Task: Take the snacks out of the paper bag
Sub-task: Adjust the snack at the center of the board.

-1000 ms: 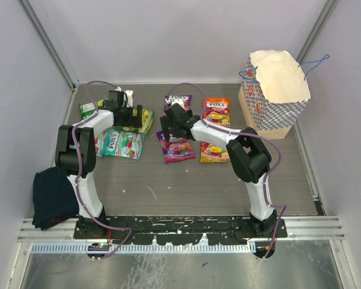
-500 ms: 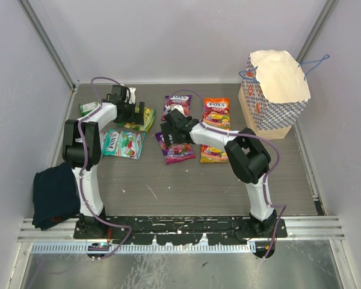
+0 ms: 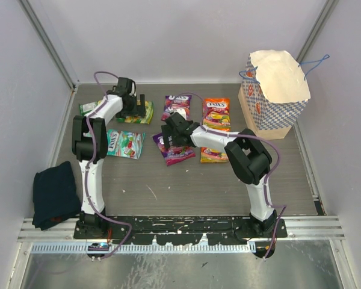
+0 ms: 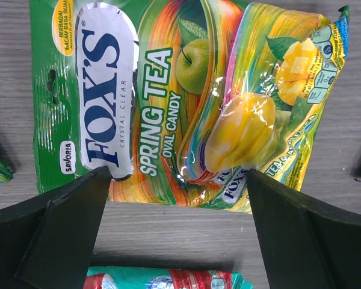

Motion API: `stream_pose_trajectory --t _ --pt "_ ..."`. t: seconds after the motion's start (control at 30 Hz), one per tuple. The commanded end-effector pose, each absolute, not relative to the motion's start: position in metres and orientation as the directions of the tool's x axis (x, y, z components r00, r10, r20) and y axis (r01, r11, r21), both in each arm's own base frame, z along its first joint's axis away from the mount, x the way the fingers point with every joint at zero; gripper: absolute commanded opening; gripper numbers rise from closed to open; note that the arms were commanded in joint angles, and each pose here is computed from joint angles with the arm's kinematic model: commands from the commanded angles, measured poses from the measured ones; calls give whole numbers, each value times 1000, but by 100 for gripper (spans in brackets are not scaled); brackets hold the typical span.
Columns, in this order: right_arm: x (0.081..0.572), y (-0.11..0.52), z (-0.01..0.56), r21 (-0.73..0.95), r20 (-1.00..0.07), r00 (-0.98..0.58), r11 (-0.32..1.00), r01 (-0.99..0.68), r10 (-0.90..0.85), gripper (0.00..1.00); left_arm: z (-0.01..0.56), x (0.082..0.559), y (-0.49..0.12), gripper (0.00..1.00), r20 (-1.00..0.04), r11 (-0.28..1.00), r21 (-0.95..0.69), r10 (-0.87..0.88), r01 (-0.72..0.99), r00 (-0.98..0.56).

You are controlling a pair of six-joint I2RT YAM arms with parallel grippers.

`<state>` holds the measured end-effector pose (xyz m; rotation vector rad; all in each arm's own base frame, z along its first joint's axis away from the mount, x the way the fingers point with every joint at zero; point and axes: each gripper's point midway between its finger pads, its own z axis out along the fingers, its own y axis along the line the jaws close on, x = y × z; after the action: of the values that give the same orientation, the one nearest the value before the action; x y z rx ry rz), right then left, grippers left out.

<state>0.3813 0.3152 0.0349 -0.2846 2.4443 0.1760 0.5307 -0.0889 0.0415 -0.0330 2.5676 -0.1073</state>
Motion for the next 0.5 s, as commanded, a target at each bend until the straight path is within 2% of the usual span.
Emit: stream_pose_trajectory --t 0.0,0.27,0.47 --pt "379 299 42 95 -625 -779 986 -140 -51 100 38 534 -71 98 -530 990 -27 -129 -135 -838" --pt "386 268 45 90 -640 -763 995 43 91 100 58 547 -73 98 -570 990 -39 -131 -133 -811" --pt "392 264 62 112 -670 -729 990 88 141 100 131 555 -73 98 -668 998 -31 -59 -51 -741"
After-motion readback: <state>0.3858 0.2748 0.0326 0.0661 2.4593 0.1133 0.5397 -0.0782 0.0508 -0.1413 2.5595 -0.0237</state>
